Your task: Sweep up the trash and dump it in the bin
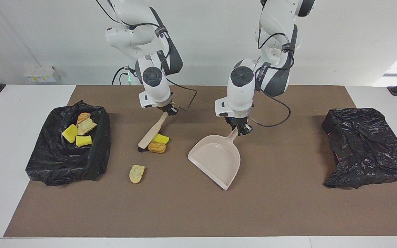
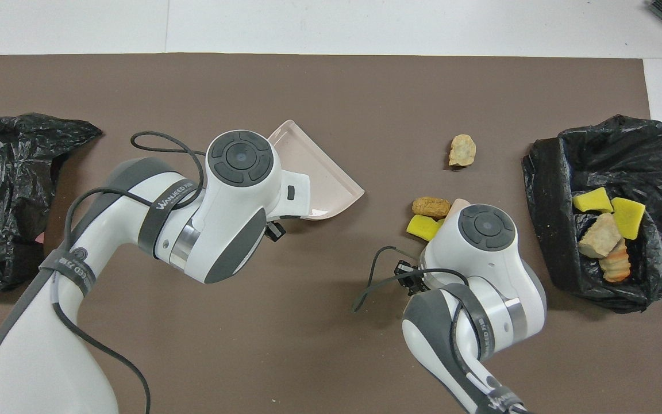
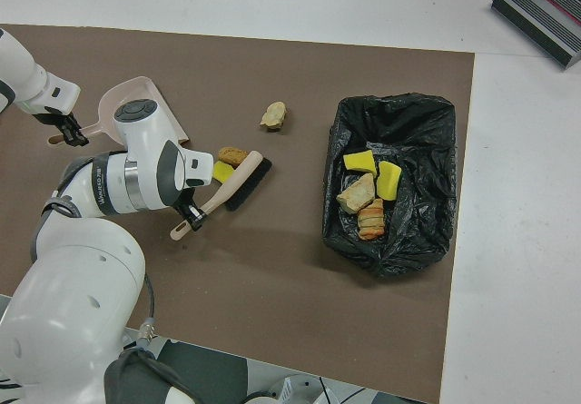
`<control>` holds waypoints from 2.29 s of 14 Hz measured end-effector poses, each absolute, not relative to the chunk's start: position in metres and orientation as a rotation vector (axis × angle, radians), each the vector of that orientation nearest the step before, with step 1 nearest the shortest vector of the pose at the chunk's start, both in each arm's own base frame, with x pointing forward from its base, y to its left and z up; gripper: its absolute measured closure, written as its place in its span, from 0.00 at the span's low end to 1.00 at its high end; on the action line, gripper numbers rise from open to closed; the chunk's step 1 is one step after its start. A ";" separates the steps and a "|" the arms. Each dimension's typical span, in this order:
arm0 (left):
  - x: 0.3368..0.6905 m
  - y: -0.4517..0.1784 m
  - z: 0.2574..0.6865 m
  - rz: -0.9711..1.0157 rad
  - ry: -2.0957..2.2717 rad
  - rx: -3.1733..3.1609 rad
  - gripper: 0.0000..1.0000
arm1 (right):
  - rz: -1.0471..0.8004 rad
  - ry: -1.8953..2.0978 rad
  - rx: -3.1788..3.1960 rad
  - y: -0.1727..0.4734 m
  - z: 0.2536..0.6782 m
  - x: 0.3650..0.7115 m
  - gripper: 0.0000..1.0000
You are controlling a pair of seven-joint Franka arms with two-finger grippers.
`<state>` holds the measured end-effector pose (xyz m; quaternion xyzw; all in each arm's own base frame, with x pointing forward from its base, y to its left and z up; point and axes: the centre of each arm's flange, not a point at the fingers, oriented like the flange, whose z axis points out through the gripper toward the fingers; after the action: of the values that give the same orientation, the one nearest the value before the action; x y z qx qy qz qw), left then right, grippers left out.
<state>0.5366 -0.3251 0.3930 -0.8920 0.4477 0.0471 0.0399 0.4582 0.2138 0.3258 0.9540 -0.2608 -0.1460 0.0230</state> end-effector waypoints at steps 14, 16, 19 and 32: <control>0.489 -0.353 0.364 0.006 1.943 -2.388 0.69 | -0.483 -0.541 3.063 0.305 0.334 0.419 0.74; 0.489 -0.353 0.365 -0.013 1.948 -2.382 0.69 | -0.472 -0.440 3.095 0.317 0.339 0.415 0.74; 0.487 -0.353 0.366 -0.016 1.953 -2.374 0.69 | -0.418 -0.313 3.163 0.331 0.361 0.423 0.74; 0.475 -0.355 0.361 0.081 1.870 -2.460 0.69 | -0.223 -0.049 2.972 0.146 0.377 0.588 0.74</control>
<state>0.4746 -0.3553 0.3606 -0.7955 0.6049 0.0262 0.0251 0.5878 0.1458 0.3771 0.9939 -0.0164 -0.0744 0.0803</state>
